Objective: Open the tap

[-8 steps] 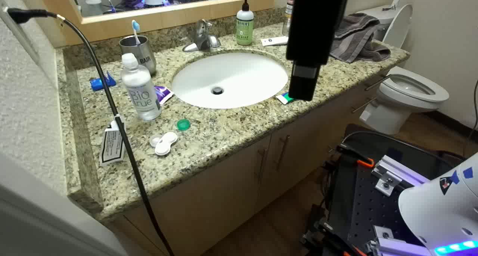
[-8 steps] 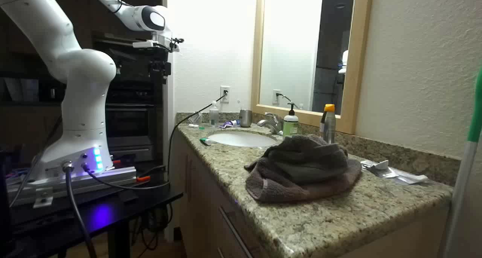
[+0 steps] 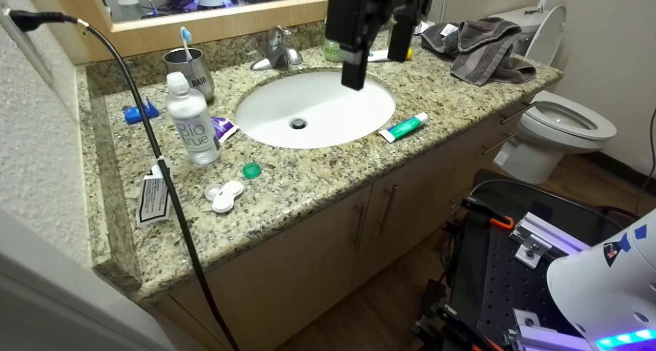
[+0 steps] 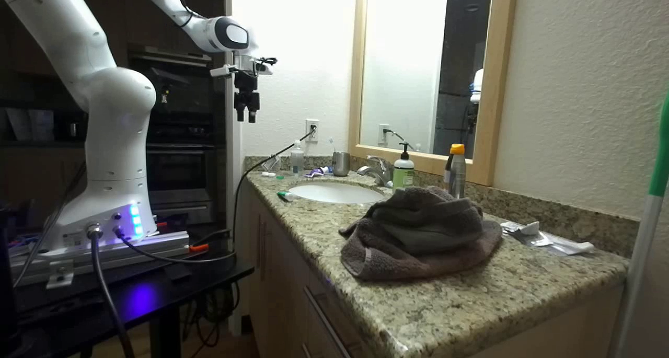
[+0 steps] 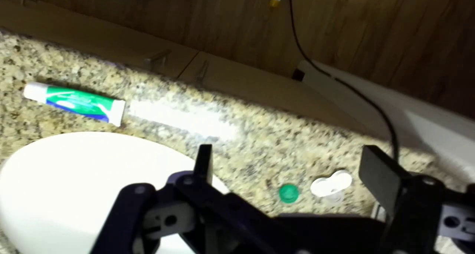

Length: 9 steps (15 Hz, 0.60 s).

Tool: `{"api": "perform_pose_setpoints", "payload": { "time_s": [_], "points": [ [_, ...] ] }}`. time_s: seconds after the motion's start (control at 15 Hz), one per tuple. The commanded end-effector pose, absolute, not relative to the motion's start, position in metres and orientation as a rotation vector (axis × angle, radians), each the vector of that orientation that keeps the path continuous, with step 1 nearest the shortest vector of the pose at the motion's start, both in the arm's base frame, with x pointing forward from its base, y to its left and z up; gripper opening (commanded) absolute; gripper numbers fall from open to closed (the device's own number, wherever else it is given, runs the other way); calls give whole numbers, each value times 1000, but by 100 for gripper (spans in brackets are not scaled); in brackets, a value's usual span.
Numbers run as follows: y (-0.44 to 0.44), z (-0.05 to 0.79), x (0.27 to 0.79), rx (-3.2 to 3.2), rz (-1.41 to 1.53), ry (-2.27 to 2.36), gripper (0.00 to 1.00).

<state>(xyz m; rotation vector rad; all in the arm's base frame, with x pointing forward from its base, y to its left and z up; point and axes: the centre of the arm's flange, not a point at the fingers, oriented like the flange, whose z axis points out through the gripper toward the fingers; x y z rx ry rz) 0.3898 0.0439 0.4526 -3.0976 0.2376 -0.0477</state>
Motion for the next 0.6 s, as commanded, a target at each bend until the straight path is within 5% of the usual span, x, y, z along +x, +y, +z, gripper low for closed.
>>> {"api": "perform_pose_setpoints", "payload": {
  "time_s": [0.0,0.53],
  "points": [
    [-9,446,441,-3101,-148,541,100],
    [-16,450,451,-3045,-98,360,100]
  ]
}}
